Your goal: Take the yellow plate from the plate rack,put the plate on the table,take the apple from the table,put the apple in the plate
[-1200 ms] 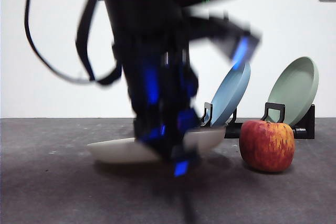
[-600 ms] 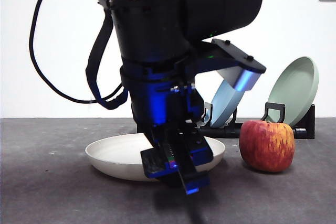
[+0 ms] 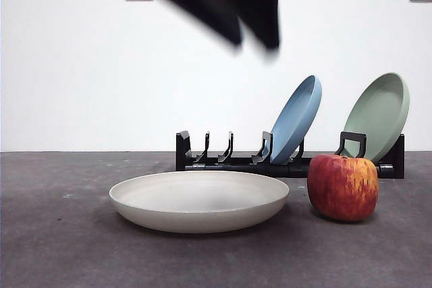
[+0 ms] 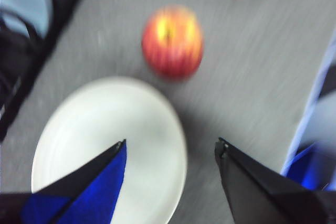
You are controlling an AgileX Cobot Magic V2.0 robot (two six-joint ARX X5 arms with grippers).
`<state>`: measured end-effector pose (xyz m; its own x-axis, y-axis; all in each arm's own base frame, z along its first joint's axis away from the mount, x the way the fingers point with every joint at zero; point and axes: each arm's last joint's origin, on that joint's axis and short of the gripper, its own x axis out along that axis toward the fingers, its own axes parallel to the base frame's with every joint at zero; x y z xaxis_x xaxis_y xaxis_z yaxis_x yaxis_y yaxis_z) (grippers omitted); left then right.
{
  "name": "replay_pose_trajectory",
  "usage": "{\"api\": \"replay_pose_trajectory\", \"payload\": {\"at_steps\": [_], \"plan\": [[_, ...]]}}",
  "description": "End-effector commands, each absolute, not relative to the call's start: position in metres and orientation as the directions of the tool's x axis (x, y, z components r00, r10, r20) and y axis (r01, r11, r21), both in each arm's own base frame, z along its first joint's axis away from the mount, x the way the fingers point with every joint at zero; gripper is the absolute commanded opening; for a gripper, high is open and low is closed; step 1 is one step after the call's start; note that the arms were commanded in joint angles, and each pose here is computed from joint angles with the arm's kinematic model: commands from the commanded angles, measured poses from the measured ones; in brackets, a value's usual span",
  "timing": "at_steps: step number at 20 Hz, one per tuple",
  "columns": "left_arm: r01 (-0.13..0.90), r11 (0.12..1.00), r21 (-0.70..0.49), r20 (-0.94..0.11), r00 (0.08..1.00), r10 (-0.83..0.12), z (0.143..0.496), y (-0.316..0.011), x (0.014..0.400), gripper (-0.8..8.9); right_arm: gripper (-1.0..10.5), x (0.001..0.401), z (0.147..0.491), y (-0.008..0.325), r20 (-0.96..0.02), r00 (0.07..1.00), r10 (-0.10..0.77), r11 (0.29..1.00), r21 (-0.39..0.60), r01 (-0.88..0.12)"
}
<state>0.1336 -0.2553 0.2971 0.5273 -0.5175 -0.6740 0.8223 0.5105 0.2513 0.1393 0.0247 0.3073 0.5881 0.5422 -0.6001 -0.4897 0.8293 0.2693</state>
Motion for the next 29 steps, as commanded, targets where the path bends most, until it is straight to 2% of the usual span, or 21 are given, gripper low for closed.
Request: {"api": "replay_pose_trajectory", "payload": {"at_steps": [1,4,6,8,10,12,14,25,29], "plan": [[0.833,0.541,0.114,-0.598,0.492,-0.633,0.331,-0.236,0.121,2.92,6.3,0.163,0.3,0.031,-0.612,0.562,0.556,0.82,0.294,-0.491],[0.854,0.52,0.026,-0.486,0.465,-0.739,0.365,-0.207,0.105,2.92,6.3,0.193,0.281,0.045,-0.672,0.506,0.542,0.82,0.29,-0.493],[0.847,0.531,-0.002,-0.435,0.477,-0.763,0.378,-0.19,0.096,2.92,6.4,0.212,0.265,0.058,-0.722,0.484,0.495,0.837,0.247,-0.488],[0.842,0.538,-0.025,-0.411,0.482,-0.773,0.385,-0.179,0.091,2.92,6.4,0.227,0.249,0.07,-0.751,0.449,0.484,0.833,0.239,-0.499],[0.839,0.543,-0.038,-0.408,0.483,-0.775,0.387,-0.173,0.088,2.92,6.4,0.24,0.232,0.081,-0.774,0.414,0.479,0.825,0.237,-0.513],[0.838,0.545,-0.039,-0.422,0.48,-0.769,0.386,-0.17,0.087,2.91,6.6,0.249,0.217,0.091,-0.811,0.406,0.421,0.844,0.187,-0.502],[0.837,0.546,-0.038,-0.435,0.478,-0.763,0.385,-0.17,0.086,2.91,6.8,0.253,0.207,0.095,-0.83,0.384,0.404,0.847,0.181,-0.5],[0.835,0.549,-0.035,-0.44,0.481,-0.758,0.384,-0.17,0.086,2.86,6.6,0.265,0.175,0.103,-0.876,0.302,0.376,0.849,0.195,-0.49],[0.834,0.551,-0.034,-0.44,0.482,-0.757,0.384,-0.17,0.086,2.86,5.5,0.266,0.169,0.103,-0.887,0.278,0.368,0.851,0.201,-0.485]]}}
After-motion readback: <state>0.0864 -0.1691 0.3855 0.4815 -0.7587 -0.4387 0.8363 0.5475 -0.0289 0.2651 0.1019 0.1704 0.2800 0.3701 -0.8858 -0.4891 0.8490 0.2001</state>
